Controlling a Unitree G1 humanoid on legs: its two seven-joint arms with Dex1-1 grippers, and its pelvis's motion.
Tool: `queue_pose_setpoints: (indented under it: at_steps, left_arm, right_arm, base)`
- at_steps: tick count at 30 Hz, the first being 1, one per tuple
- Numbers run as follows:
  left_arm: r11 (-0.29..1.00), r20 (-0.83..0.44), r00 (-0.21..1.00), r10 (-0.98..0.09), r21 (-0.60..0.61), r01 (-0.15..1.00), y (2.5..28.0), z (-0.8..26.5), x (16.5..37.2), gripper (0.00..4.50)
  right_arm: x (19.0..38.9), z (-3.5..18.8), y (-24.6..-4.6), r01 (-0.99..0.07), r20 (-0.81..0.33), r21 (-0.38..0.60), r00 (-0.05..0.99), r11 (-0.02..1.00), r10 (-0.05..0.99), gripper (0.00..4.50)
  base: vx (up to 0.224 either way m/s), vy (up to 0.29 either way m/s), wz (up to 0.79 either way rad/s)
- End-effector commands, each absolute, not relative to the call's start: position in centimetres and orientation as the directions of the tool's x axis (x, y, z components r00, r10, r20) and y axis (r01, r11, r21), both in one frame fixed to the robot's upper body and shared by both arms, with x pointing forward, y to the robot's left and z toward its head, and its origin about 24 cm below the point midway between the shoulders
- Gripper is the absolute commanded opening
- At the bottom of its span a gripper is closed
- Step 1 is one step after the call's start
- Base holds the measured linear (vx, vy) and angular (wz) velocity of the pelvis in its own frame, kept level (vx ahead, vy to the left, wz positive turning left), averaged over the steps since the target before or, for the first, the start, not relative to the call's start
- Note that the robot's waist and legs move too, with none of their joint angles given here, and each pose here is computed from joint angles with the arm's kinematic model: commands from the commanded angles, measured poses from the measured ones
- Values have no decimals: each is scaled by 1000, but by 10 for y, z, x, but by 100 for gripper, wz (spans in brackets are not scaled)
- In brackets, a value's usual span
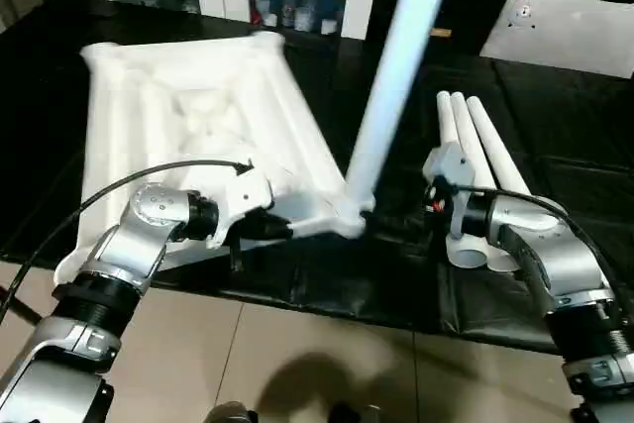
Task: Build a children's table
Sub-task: Insert table leg to table base, then rotate leg to tighten
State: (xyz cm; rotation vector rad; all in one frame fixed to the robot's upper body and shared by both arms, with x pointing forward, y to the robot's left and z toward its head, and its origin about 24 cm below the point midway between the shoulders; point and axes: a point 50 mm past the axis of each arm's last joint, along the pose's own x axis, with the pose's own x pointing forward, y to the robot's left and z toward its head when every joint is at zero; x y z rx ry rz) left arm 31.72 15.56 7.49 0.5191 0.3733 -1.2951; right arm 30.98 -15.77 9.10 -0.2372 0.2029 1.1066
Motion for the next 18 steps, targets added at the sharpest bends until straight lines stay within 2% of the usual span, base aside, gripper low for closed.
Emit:
queue_pose_setpoints:
  at_steps: [1, 9, 11, 13, 18]
  left_arm:
    - [51, -519, 142, -843, 184, 982, 137, 84, 315, 0]
    - [-51, -526, 41, -850, 160, 986, 132, 84, 312, 0]
    - [-54, -529, 40, -848, 162, 985, 132, 84, 313, 0]
    - [-53, -530, 43, -847, 163, 985, 132, 84, 313, 0]
    - [-56, -534, 41, -845, 164, 985, 134, 84, 315, 0]
  right_arm:
    - [306, 93, -157, -922, -281, -95, 386, 375, 879, 448]
    - [308, 80, -158, -942, -349, -66, 331, 329, 877, 448]
    - [309, 77, -158, -941, -359, -54, 330, 333, 873, 414]
    - [310, 74, -158, -940, -365, -52, 332, 337, 869, 411]
    - [310, 70, -159, -940, -368, -35, 328, 339, 870, 357]
  base:
    - [0, 0, 0]
    - [0, 0, 0]
    - [0, 0, 0]
    - [0, 0, 0]
    - [0, 0, 0]
